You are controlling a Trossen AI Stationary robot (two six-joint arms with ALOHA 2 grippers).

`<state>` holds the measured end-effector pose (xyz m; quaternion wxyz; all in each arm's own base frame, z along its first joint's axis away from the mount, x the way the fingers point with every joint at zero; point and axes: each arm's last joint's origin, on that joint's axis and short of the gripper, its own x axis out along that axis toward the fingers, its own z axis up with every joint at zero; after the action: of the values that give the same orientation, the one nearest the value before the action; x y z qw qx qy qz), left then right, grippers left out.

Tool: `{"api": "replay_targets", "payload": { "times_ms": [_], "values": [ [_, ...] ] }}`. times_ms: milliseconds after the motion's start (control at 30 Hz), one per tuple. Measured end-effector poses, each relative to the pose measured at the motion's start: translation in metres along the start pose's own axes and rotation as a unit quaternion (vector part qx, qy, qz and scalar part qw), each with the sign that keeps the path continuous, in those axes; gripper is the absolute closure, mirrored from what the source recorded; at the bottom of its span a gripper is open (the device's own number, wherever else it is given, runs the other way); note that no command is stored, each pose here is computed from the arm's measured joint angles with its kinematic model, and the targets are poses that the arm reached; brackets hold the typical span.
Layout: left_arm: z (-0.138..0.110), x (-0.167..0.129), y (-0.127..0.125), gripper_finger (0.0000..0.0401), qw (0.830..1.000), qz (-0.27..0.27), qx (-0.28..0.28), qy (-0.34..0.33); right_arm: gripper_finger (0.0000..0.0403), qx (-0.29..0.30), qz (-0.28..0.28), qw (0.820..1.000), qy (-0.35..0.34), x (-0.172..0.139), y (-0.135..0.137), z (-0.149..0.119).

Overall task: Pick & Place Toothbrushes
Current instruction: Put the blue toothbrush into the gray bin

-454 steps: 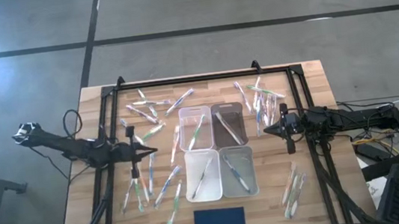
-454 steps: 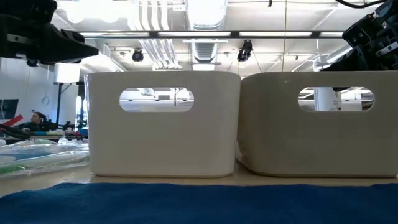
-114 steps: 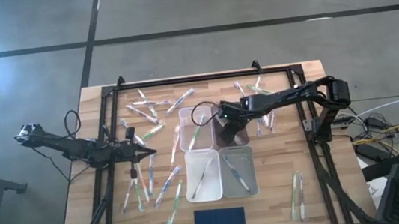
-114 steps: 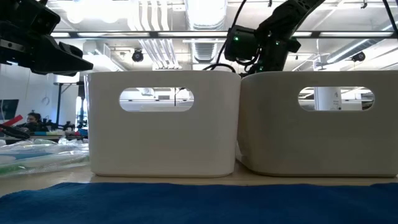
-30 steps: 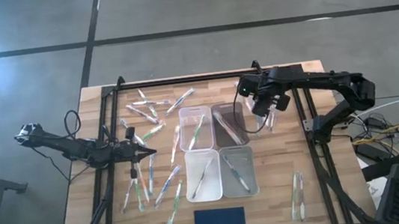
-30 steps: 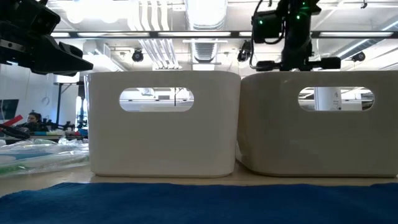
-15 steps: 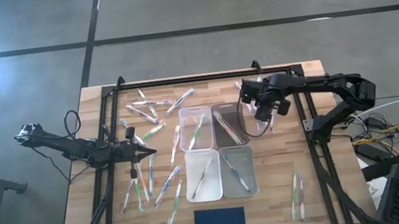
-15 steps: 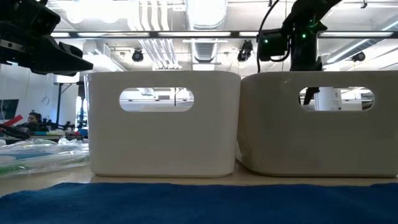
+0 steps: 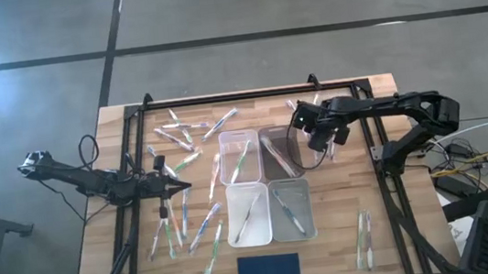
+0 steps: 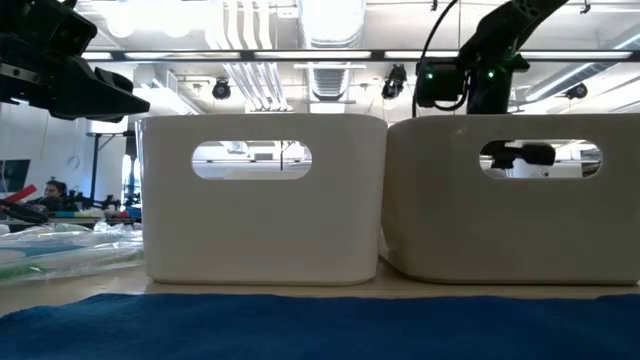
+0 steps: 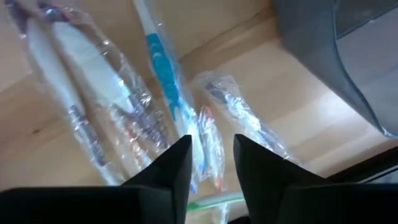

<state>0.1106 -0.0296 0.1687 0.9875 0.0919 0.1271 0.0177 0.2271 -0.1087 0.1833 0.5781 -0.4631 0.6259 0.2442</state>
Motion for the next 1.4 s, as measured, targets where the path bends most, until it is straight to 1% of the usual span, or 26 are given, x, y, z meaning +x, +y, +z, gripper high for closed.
{"api": "replay_targets", "payload": {
  "times_ms": [100, 267, 533, 700, 933, 1200, 1300, 1400],
  "values": [
    [0.0, 0.0, 0.0, 0.0396, 1.0, 0.0, 0.0, 0.0, 0.0266, 0.001, -0.006, 1.0, 0.0, 0.006, 0.003, 0.001],
    [0.0, 0.0, 0.0, 0.0396, 1.0, 0.0, 0.0, 0.0, 0.025, -0.003, 0.005, 1.0, 0.0, 0.015, 0.012, 0.003],
    [0.0, 0.0, 0.0, 0.0396, 1.0, 0.0, 0.0, 0.0, 0.0243, -0.002, 0.008, 1.0, -0.015, 0.022, 0.014, 0.005],
    [0.0, 0.0, 0.0, 0.0396, 1.0, 0.0, 0.0, 0.0, 0.0261, -0.007, 0.024, 1.0, -0.015, 0.032, 0.013, 0.008],
    [0.0, 0.0, 0.0, 0.0396, 1.0, 0.0, 0.0, 0.0, 0.0303, -0.013, 0.054, 0.998, -0.009, 0.046, 0.014, 0.011],
    [0.0, 0.0, 0.0, 0.0396, 1.0, 0.0, 0.0, 0.0, 0.0367, -0.011, 0.042, 0.999, -0.009, 0.042, 0.014, 0.01],
    [0.0, 0.0, 0.0, 0.0396, 1.0, 0.0, 0.0, 0.0, 0.0375, -0.01, 0.04, 0.999, -0.009, 0.041, 0.013, 0.01],
    [0.0, 0.0, 0.0, 0.0396, 1.0, 0.0, 0.0, 0.0, 0.0371, -0.011, 0.039, 0.999, 0.004, 0.041, 0.013, 0.009]
  ]
}}
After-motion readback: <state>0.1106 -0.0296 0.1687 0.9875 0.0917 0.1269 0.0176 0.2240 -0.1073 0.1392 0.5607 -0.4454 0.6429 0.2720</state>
